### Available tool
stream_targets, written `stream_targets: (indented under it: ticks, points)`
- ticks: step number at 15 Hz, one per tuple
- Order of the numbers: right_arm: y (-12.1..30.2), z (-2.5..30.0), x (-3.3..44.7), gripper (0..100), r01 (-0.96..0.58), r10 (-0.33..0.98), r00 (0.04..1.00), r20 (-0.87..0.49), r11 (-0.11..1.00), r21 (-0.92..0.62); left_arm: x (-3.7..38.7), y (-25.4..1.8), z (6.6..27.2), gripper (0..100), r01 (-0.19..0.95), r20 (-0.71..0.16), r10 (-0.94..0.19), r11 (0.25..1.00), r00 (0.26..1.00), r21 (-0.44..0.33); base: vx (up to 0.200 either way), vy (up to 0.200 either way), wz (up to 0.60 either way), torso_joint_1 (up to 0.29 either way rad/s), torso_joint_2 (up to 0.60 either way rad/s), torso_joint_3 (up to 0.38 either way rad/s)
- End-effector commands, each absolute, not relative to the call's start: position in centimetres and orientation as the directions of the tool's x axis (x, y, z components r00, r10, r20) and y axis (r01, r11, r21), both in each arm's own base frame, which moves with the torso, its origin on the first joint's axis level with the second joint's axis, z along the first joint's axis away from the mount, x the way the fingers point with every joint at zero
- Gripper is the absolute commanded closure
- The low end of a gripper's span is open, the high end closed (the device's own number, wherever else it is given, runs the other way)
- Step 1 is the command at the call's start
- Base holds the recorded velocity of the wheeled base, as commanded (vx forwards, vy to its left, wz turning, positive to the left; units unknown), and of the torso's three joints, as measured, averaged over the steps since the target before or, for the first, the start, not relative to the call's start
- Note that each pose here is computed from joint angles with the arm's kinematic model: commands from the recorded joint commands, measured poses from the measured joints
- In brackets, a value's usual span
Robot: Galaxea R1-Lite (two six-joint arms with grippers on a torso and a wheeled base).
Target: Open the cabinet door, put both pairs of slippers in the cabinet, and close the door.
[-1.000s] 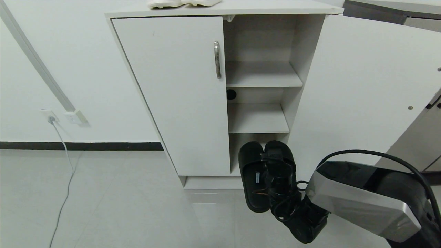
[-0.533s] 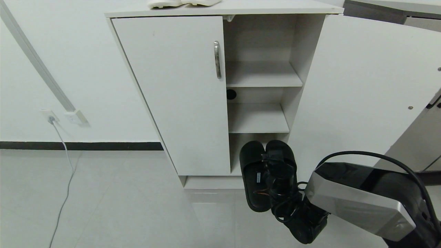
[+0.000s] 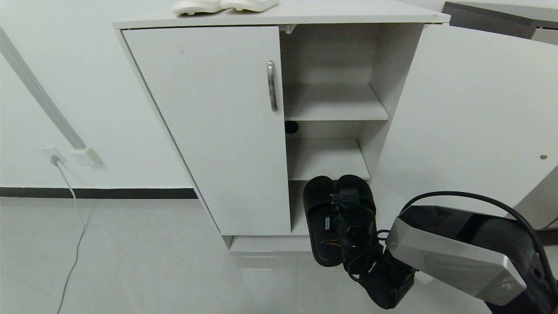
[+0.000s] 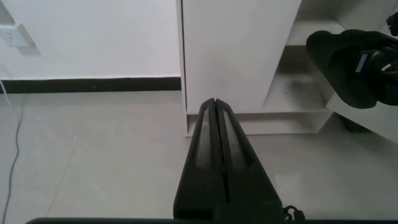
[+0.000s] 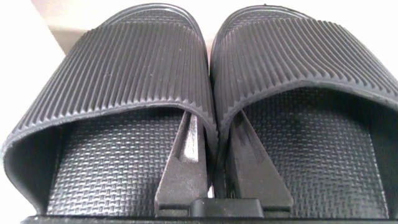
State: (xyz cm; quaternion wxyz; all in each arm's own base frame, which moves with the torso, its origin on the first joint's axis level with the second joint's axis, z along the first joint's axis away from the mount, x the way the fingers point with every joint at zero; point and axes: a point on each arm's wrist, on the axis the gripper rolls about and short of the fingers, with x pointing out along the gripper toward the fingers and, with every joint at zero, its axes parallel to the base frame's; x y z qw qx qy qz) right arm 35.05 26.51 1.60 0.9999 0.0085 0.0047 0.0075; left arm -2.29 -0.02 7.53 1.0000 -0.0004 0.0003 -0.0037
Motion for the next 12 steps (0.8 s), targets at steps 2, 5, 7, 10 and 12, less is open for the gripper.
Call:
stream_targets:
  ticks: [2, 5, 7, 10, 12]
  points:
    - [26.51, 2.07, 35.02, 100, -0.015, 0.015, 1.0, 0.004, 1.0, 0.026, -2.28, -0.02, 7.53, 100, 0.008, -0.002, -0.008, 1.0, 1.0, -0.002, 0.2, 0.0, 0.0, 0.002, 0.0, 0.005]
    - [26.5, 2.11, 35.0, 100, -0.015, 0.015, 1.0, 0.004, 1.0, 0.026, -2.28, -0.02, 7.53, 100, 0.008, -0.002, -0.008, 1.0, 1.0, -0.002, 0.2, 0.0, 0.0, -0.001, 0.0, 0.001]
    - [26.5, 2.04, 35.0, 100, -0.015, 0.015, 1.0, 0.002, 1.0, 0.025, -2.28, -0.01, 7.53, 100, 0.008, -0.002, -0.008, 1.0, 1.0, -0.002, 0.1, 0.0, 0.0, 0.006, 0.0, -0.001]
    - [26.46, 1.94, 35.05, 100, -0.018, 0.018, 1.0, -0.001, 1.0, 0.022, -2.28, -0.01, 7.53, 100, 0.006, -0.002, -0.006, 1.0, 1.0, -0.002, 0.0, 0.0, 0.0, 0.0, 0.0, 0.0]
    - [26.49, 1.96, 35.19, 100, -0.021, 0.021, 1.0, -0.002, 1.0, 0.021, -2.28, -0.01, 7.53, 100, 0.006, -0.002, -0.006, 1.0, 1.0, -0.002, 0.0, 0.0, 0.0, 0.0, 0.0, 0.0]
